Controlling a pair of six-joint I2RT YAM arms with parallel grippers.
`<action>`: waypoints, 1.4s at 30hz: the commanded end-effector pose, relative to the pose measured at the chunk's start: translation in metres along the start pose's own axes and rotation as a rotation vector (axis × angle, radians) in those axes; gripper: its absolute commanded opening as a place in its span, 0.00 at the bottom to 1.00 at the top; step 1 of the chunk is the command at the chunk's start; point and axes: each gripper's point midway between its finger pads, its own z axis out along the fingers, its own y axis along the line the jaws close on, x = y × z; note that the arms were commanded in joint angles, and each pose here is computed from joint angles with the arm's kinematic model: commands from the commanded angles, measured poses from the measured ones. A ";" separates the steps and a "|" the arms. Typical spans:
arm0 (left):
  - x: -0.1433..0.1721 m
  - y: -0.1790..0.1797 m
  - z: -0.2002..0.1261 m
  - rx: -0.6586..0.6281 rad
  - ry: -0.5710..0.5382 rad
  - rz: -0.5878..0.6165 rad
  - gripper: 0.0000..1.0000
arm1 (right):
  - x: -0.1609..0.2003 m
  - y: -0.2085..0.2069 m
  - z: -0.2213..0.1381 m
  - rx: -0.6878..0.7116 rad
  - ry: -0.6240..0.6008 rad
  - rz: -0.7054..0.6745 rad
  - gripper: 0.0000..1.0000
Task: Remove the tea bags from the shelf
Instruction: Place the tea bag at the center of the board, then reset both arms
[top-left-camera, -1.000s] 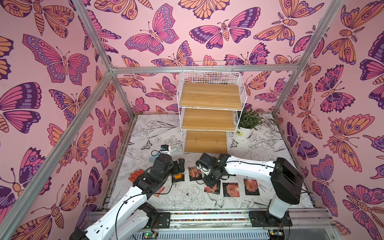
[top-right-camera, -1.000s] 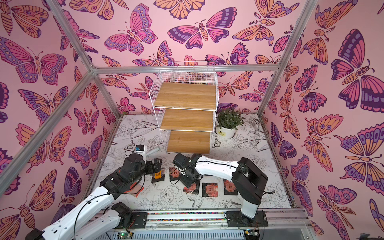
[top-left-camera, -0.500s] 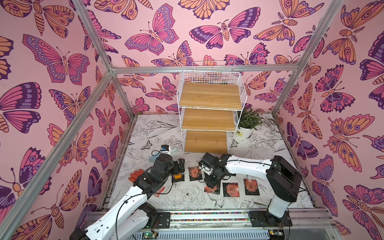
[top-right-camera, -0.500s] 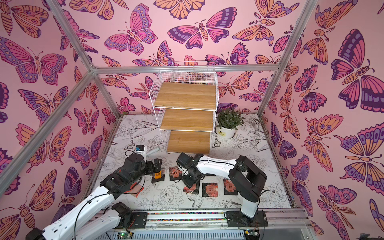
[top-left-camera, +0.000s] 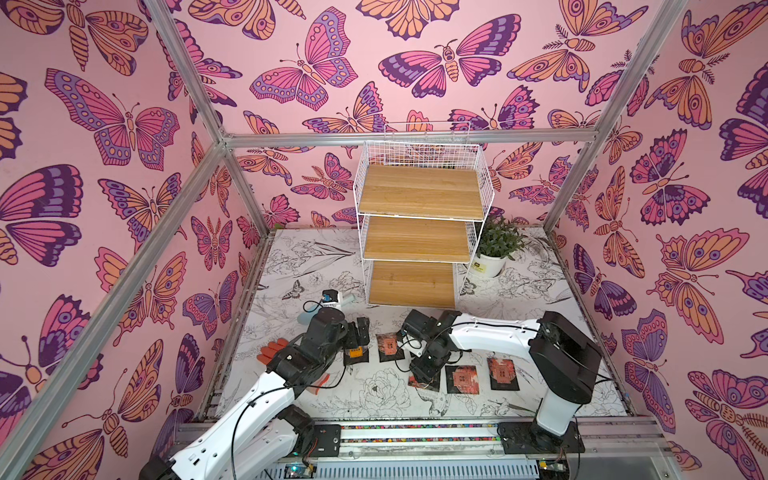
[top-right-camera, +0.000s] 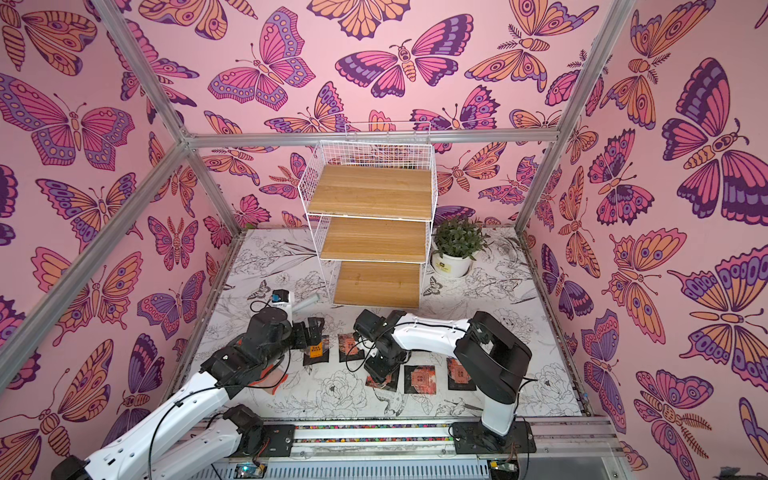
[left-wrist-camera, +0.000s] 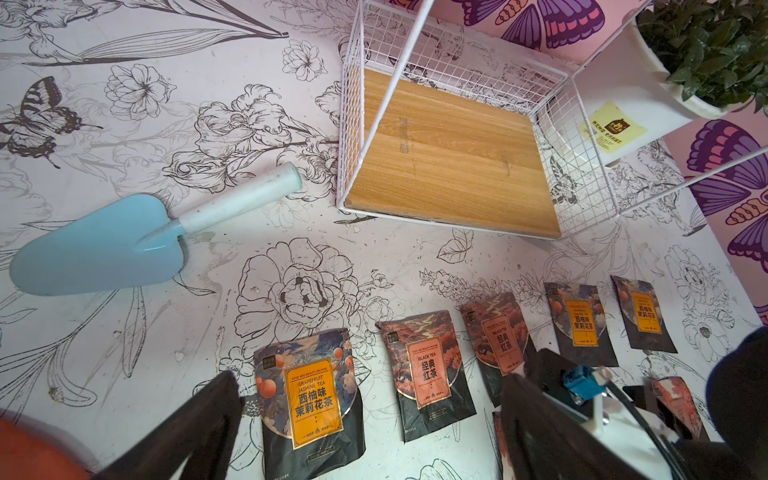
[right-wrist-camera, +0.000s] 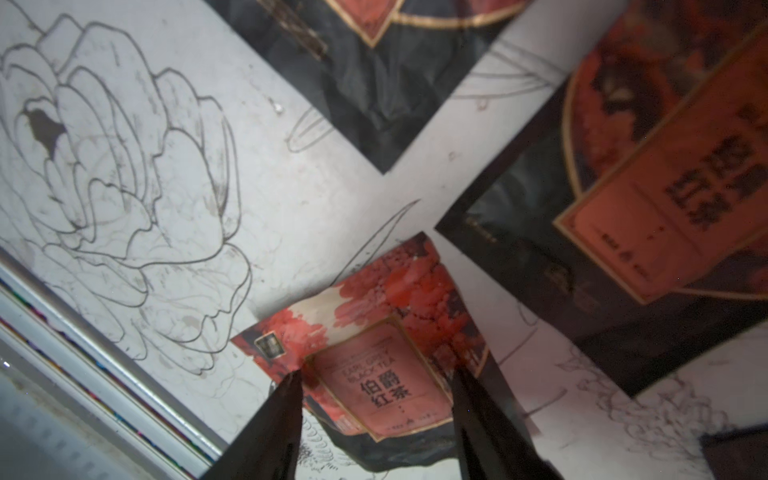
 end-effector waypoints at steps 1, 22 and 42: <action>-0.003 0.000 -0.002 -0.014 -0.001 0.004 1.00 | 0.014 0.009 0.006 -0.035 0.080 -0.034 0.62; -0.051 0.016 -0.031 -0.140 -0.186 0.126 1.00 | -0.014 -0.092 -0.229 0.649 -0.864 0.285 0.99; -0.064 0.167 0.073 -0.593 -0.460 0.255 1.00 | 0.180 -0.317 -0.230 1.217 -1.077 1.129 0.99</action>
